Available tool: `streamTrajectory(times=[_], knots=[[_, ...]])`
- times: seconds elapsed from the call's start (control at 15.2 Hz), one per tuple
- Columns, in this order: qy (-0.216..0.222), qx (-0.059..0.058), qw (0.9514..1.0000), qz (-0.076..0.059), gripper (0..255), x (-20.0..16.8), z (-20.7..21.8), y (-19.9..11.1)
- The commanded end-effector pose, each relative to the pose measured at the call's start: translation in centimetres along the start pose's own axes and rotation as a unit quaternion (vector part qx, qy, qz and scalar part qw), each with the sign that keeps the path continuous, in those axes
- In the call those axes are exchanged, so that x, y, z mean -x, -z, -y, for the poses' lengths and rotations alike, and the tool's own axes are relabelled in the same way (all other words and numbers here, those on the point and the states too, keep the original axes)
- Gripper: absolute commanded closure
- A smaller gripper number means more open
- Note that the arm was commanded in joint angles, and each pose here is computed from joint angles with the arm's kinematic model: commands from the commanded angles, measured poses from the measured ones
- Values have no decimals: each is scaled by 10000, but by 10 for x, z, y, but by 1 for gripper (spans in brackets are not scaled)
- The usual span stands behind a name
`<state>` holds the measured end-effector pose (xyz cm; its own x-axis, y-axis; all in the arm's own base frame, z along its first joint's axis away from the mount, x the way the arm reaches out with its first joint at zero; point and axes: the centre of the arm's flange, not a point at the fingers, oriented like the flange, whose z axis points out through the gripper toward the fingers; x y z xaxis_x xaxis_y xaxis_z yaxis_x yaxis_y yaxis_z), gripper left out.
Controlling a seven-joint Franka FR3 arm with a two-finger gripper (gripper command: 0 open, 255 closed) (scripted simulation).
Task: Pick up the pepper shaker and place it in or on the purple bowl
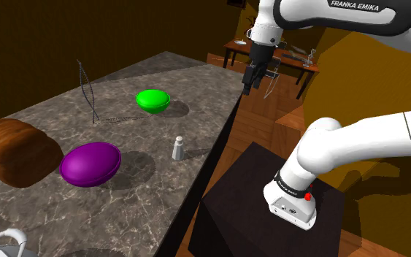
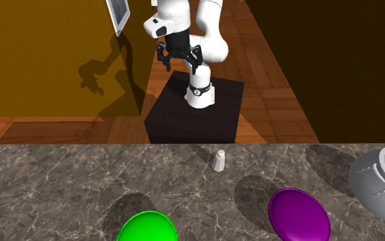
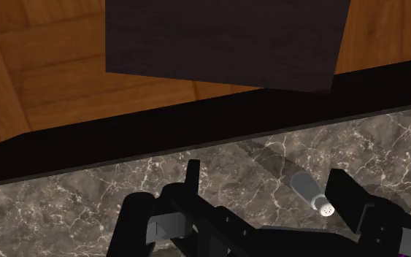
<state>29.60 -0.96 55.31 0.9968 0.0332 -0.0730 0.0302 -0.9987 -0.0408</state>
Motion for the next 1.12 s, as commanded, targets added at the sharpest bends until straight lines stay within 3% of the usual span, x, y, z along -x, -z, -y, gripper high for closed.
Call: streamTrajectory(times=[0.0, 1.06], knots=[[0, 0, 10000, 0, 0, 0, 0, 0], [585, -162, 9974, -397, 0, -107, 109, -132]])
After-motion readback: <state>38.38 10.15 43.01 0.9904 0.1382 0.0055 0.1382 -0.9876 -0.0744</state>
